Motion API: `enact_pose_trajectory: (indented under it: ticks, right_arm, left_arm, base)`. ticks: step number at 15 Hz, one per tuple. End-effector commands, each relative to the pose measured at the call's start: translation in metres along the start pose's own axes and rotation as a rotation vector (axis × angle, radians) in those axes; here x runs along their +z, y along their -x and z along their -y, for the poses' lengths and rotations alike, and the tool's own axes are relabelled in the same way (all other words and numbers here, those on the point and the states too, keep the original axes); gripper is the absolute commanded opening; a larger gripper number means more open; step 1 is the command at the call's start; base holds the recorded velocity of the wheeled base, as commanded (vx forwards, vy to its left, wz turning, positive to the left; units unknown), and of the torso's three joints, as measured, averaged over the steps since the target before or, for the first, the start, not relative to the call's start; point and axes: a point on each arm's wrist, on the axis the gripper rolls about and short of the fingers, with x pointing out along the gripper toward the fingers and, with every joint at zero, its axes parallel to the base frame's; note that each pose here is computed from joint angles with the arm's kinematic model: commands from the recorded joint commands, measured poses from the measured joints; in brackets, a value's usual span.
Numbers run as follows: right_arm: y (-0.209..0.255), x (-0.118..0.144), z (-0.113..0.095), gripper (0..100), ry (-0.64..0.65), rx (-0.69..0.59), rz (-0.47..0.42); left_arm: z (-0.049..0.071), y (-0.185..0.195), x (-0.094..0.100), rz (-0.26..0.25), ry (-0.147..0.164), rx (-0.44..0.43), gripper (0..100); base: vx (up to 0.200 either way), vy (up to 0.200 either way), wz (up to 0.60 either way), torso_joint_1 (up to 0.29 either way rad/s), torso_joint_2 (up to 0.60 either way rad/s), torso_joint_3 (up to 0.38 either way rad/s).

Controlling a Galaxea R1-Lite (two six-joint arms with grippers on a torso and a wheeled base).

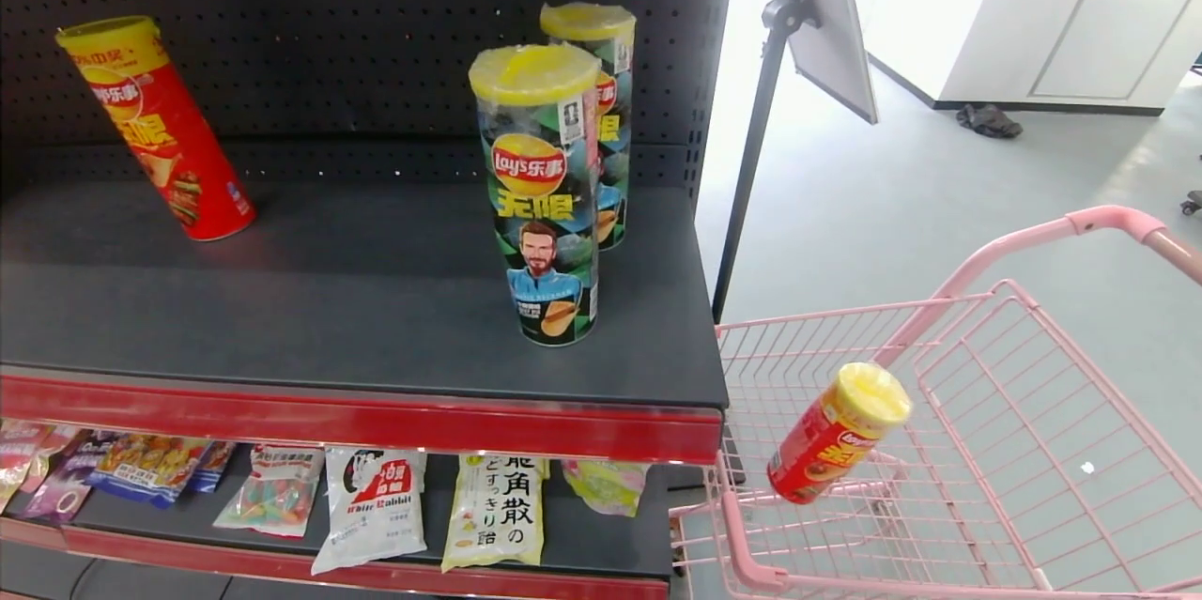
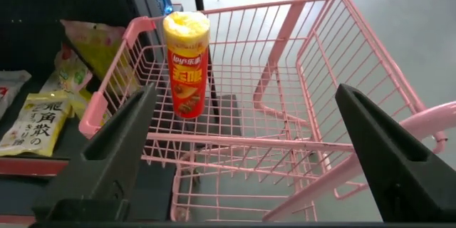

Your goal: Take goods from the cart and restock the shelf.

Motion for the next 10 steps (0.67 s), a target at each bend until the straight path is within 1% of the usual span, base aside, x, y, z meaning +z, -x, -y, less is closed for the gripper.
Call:
enact_pose_trajectory:
  ticks: [1, 6, 10]
  right_arm:
    - [0.0000, -0.0001, 0.0000, 100, 0.000, 0.000, 0.000]
    - [0.0000, -0.0001, 0.0000, 100, 0.000, 0.000, 0.000]
    - [0.0000, -0.0001, 0.0000, 100, 0.000, 0.000, 0.000]
  left_arm:
    - [0.0000, -0.0001, 0.0001, 0.000, 0.000, 0.001, 100]
    - [0.0000, -0.0001, 0.0001, 0.000, 0.000, 0.001, 100]
    - [0.0000, -0.0001, 0.0001, 0.000, 0.000, 0.001, 100]
  base:
    - [0.000, 0.000, 0.00, -0.212, 0.55, 0.325]
    - [0.000, 0.000, 0.00, -0.205, 0.55, 0.332]
    - [0.000, 0.000, 0.00, -0.177, 0.52, 0.344]
